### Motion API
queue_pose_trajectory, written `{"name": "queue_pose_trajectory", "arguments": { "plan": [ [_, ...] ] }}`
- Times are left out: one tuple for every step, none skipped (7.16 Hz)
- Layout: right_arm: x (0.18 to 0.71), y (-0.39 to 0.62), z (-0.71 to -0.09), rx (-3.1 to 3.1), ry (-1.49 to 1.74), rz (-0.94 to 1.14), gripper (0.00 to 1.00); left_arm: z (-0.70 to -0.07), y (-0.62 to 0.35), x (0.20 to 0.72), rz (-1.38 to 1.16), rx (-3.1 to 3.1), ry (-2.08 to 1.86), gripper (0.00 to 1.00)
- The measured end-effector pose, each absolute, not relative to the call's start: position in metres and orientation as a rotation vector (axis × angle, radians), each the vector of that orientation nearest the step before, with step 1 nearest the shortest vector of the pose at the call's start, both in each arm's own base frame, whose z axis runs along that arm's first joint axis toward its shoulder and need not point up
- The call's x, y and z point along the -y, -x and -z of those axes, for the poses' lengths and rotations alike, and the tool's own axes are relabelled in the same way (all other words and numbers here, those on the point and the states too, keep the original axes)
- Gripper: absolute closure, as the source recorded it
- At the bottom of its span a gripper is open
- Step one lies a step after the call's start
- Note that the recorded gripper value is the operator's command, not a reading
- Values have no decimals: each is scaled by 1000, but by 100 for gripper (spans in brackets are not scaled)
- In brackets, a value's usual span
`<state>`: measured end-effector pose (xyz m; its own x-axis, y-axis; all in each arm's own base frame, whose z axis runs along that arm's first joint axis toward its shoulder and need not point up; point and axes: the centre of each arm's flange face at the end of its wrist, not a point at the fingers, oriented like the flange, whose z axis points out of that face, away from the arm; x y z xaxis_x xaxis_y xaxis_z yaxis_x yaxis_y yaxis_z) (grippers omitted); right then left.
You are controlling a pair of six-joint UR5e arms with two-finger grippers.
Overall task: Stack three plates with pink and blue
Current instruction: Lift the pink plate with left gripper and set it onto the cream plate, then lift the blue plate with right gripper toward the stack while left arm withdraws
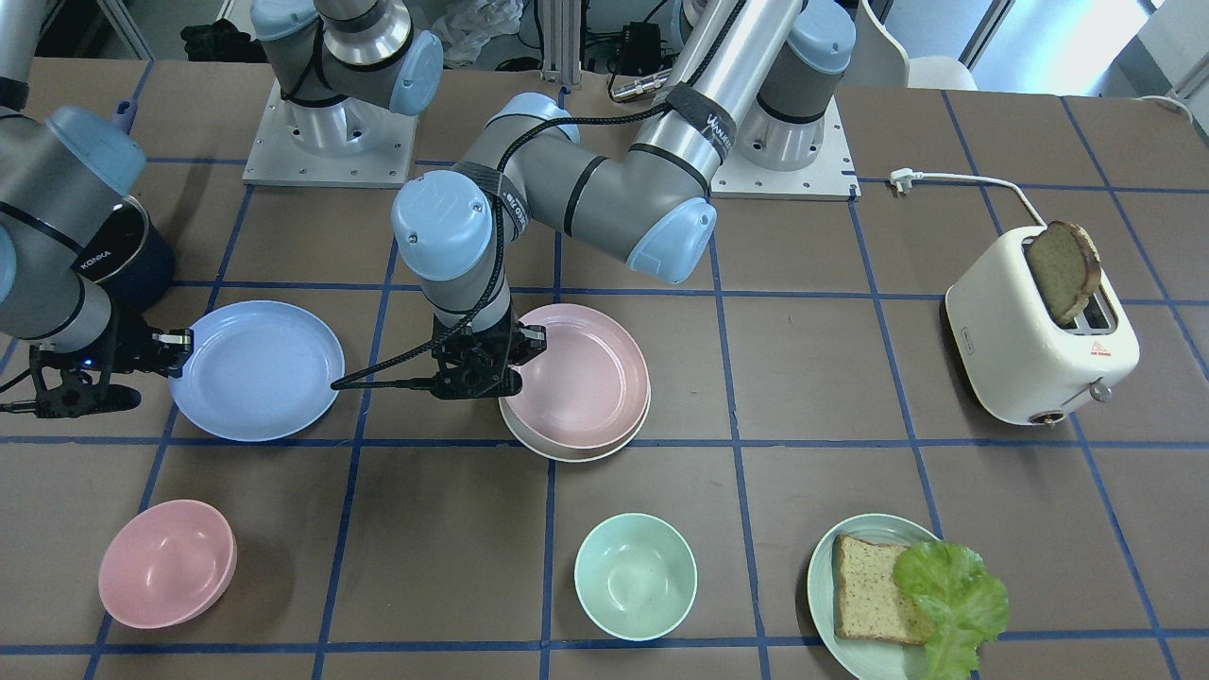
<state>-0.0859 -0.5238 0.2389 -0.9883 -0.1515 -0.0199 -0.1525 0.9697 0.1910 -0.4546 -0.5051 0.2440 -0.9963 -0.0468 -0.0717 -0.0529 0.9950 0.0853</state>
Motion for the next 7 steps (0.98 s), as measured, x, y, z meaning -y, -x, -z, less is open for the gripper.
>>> {"name": "queue_pose_trajectory", "arguments": {
  "plan": [
    [528, 85, -249, -3085, 226, -319, 100, -240, 456, 505, -138, -3066, 67, 0],
    [535, 86, -263, -3061, 210, -339, 100, -244, 456, 506, -132, -3070, 63, 0],
    [541, 86, -277, -3040, 193, -352, 100, -259, 451, 508, -113, -3079, 69, 0],
    [546, 84, -288, -3022, 166, -356, 100, -286, 435, 516, -104, -3091, 107, 0],
    [549, 79, -294, -3015, 140, -359, 100, -319, 410, 529, -129, -3110, 174, 0],
    [552, 68, -297, -3015, 119, -360, 100, -354, 384, 538, -175, -3144, 242, 0],
    [554, 52, -301, -3019, 91, -361, 100, -391, 359, 540, -191, -3183, 277, 0]
  ]
}}
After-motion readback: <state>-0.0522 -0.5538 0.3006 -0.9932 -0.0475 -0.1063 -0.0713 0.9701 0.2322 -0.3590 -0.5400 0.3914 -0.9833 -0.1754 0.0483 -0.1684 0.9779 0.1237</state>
